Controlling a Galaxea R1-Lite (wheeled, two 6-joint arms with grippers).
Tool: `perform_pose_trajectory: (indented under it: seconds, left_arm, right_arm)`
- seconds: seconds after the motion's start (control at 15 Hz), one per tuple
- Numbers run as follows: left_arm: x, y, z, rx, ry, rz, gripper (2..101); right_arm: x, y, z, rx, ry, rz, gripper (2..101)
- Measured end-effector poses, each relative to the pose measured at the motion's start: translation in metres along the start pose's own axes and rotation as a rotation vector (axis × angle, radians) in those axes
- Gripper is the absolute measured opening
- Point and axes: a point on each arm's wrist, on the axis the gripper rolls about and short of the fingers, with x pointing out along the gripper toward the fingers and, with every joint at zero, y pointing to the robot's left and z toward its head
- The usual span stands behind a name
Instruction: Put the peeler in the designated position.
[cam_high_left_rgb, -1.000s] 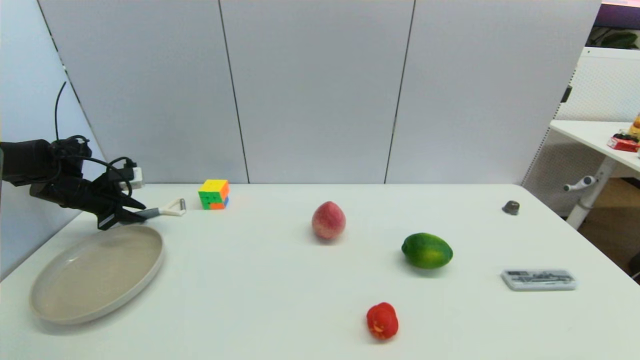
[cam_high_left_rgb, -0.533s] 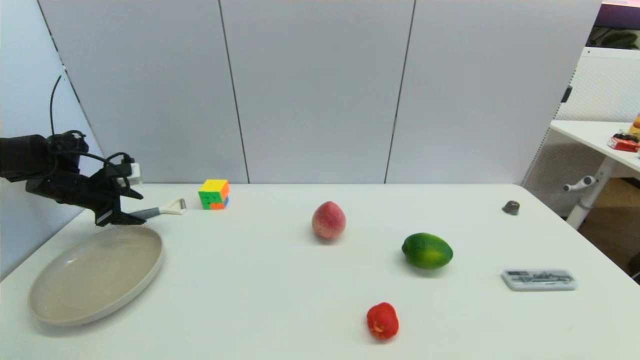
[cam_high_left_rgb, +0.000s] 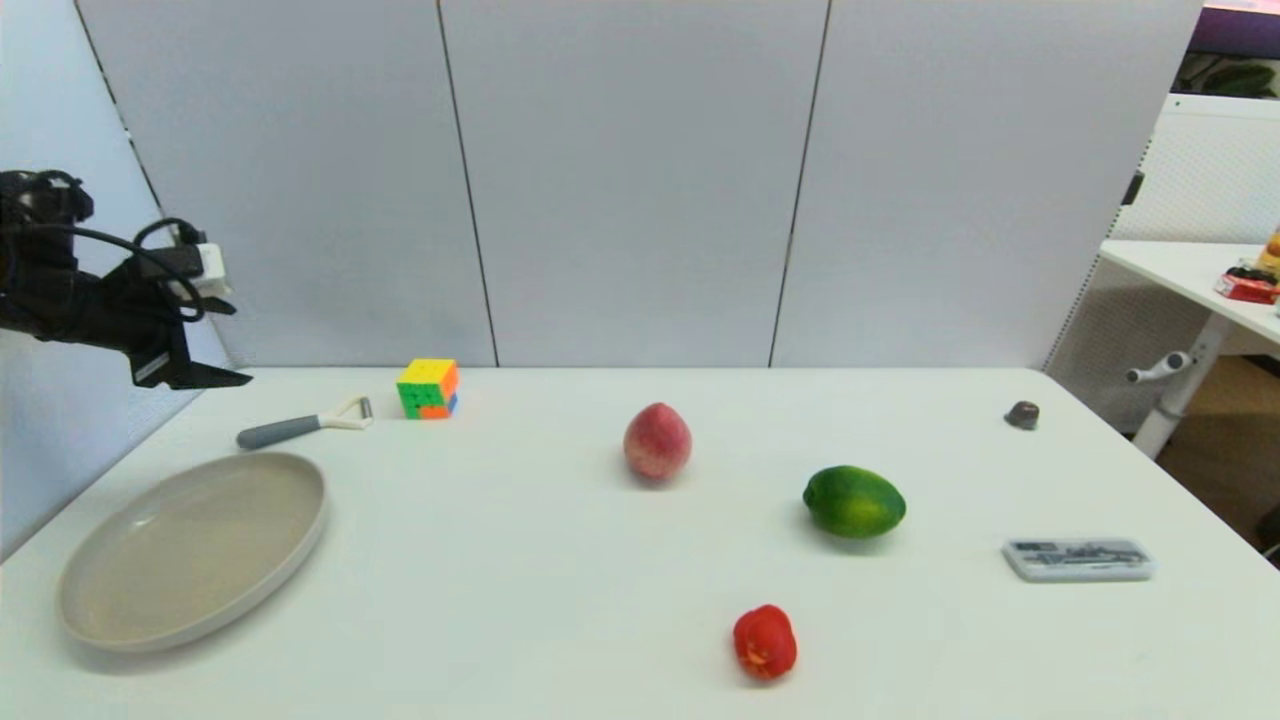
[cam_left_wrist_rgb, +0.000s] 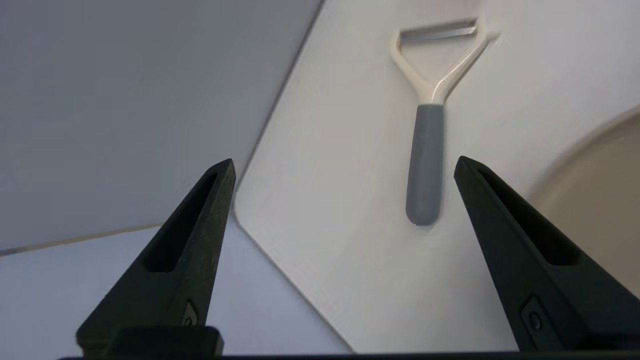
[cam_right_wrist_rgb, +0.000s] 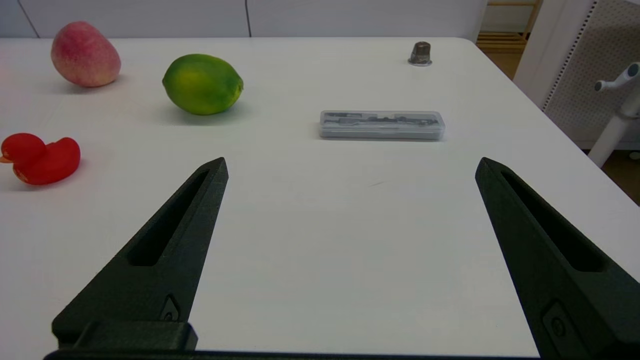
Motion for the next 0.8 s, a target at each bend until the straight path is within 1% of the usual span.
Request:
perform_pose_trajectory:
  seconds: [0.13, 0.2, 0.33, 0.47, 0.6, 0.8]
  left_arm:
    - [-0.037, -0.011, 0.021, -0.037, -0.004, 0.009, 90.7]
    - [-0.059, -0.022, 0.032, -0.063, -0.008, 0.017, 91.6]
    - [-0.102, -0.054, 0.053, -0.144, -0.015, 0.026, 93.1]
    - [-0.138, -0.098, 0.071, -0.25, -0.029, 0.025, 94.2]
    - [-0.169, -0.152, 0.088, -0.367, -0.065, 0.03, 95.0]
    - [-0.199, -0.229, 0.099, -0.525, -0.134, 0.065, 95.9]
  right_arm:
    - [0.0, 0.0, 0.0, 0.0, 0.0, 0.0, 98.0]
    - [0.0, 0.0, 0.0, 0.0, 0.0, 0.0, 98.0]
    - [0.0, 0.0, 0.0, 0.0, 0.0, 0.0, 98.0]
    - [0.0, 0.0, 0.0, 0.0, 0.0, 0.0, 98.0]
    - [0.0, 0.0, 0.0, 0.0, 0.0, 0.0, 98.0]
    - [0.0, 0.0, 0.0, 0.0, 0.0, 0.0, 98.0]
